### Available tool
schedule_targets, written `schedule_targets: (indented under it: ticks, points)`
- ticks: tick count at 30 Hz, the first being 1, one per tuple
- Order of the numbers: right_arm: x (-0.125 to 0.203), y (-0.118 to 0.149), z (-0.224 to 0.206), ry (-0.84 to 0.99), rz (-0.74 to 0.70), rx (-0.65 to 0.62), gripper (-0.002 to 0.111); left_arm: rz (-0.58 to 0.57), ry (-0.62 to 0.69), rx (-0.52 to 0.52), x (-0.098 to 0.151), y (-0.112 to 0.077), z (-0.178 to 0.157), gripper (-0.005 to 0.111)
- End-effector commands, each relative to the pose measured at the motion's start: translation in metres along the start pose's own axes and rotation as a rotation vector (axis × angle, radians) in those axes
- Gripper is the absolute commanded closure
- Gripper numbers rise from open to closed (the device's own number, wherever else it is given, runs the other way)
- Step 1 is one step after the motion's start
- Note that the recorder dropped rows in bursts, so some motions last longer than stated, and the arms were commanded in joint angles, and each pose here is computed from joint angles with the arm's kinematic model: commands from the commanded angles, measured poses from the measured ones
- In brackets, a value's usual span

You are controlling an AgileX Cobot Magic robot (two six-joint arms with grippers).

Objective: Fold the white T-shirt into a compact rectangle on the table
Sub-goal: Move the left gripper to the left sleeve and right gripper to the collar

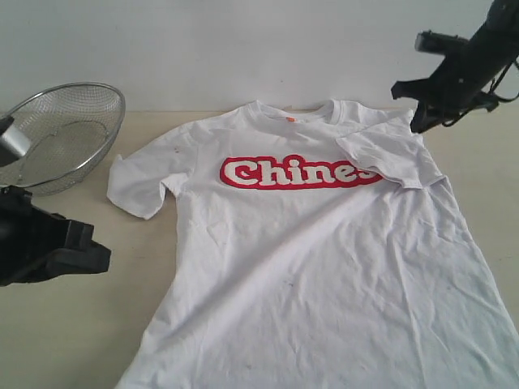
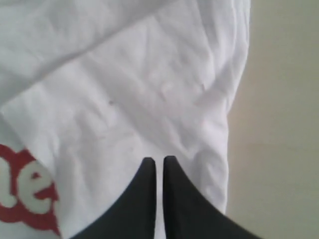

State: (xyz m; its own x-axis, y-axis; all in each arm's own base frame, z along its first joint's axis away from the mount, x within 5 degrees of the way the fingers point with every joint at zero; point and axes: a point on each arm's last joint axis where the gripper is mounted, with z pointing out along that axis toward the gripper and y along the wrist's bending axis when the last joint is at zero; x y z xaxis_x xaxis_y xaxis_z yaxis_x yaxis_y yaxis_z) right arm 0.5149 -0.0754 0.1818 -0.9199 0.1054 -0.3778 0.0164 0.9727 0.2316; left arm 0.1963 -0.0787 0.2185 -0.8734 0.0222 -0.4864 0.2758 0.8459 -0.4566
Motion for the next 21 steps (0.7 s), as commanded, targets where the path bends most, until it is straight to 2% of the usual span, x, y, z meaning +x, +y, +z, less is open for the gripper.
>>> schedule_targets:
  ticks: [1,6,8,11,13,14,18,21]
  points:
    - [-0.009,0.031,-0.034,-0.054,-0.086,-0.04,0.108,-0.124,-0.044,-0.115,-0.01,0.024,0.027,0.102]
    - [-0.004,0.081,-0.029,-0.012,-0.175,-0.096,0.108,-0.202,-0.001,-0.171,-0.024,0.045,0.061,0.099]
    - [-0.001,0.101,-0.025,0.0,-0.212,-0.114,0.108,-0.225,-0.004,-0.183,-0.031,0.051,0.068,0.091]
    - [0.002,0.124,-0.021,0.013,-0.252,-0.132,0.108,-0.315,-0.035,-0.189,-0.046,0.067,0.075,0.069]
    - [0.003,0.129,-0.021,0.016,-0.262,-0.138,0.108,-0.361,-0.06,-0.196,-0.054,0.078,0.076,0.056]
    - [0.004,0.131,-0.021,0.023,-0.262,-0.145,0.108,-0.382,-0.074,-0.198,-0.059,0.084,0.075,0.053]
    - [0.007,0.131,-0.021,0.056,-0.259,-0.162,0.108,-0.433,-0.117,-0.206,-0.076,0.101,0.075,0.053]
    - [0.007,0.132,-0.022,0.057,-0.258,-0.177,0.108,-0.434,-0.12,-0.205,-0.084,0.107,0.081,0.053]
